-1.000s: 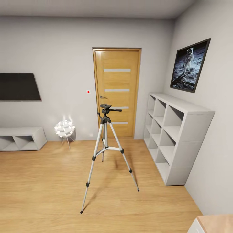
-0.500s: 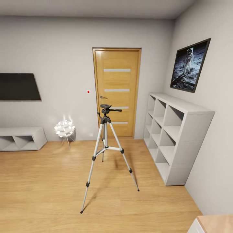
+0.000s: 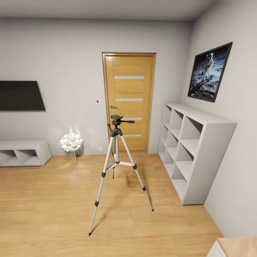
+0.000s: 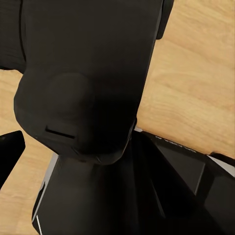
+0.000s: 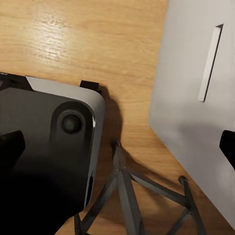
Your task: Attach the digital camera to the camera tripod in the bedroom.
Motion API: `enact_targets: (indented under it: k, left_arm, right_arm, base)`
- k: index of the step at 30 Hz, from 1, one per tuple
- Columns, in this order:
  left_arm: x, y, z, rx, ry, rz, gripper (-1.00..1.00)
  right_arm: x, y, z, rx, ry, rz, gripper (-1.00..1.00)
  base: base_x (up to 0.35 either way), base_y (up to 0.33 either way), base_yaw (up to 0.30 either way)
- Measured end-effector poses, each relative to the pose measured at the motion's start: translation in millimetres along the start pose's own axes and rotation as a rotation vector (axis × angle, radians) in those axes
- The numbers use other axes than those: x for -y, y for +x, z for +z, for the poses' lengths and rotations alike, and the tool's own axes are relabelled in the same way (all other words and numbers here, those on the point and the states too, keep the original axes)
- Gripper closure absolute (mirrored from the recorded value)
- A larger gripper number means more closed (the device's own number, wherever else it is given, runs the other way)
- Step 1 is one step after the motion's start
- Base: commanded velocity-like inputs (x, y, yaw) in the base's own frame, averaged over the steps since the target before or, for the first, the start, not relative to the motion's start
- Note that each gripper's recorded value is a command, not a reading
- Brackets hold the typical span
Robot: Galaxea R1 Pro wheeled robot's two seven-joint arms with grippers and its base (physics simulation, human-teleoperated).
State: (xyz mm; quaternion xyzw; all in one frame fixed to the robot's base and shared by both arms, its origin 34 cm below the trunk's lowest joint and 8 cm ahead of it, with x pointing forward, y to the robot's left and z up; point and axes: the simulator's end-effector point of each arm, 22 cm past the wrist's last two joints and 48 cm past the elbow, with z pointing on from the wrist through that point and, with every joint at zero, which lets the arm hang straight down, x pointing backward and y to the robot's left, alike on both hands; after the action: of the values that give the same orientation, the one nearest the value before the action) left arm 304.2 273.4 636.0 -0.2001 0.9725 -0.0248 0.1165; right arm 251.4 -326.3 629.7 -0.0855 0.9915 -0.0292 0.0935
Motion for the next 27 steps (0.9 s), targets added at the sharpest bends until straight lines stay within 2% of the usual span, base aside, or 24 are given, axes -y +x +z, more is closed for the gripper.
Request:
enact_targets:
  k: [8, 27]
  left_arm:
    - [-1.3, 0.0, -0.1, 0.001, -0.007, -0.011, 1.0]
    - [-1.7, 2.7, -0.3, -0.011, -0.008, -0.004, 1.0]
  right_arm:
    - [-0.7, 0.9, -0.1, -0.004, 0.001, 0.008, -1.0]
    - [-1.4, 1.6, -0.1, -0.007, -0.001, 0.008, -1.0]
  base:
    - [0.077, 0.04, 0.0]
    - [0.297, 0.126, 0.0]
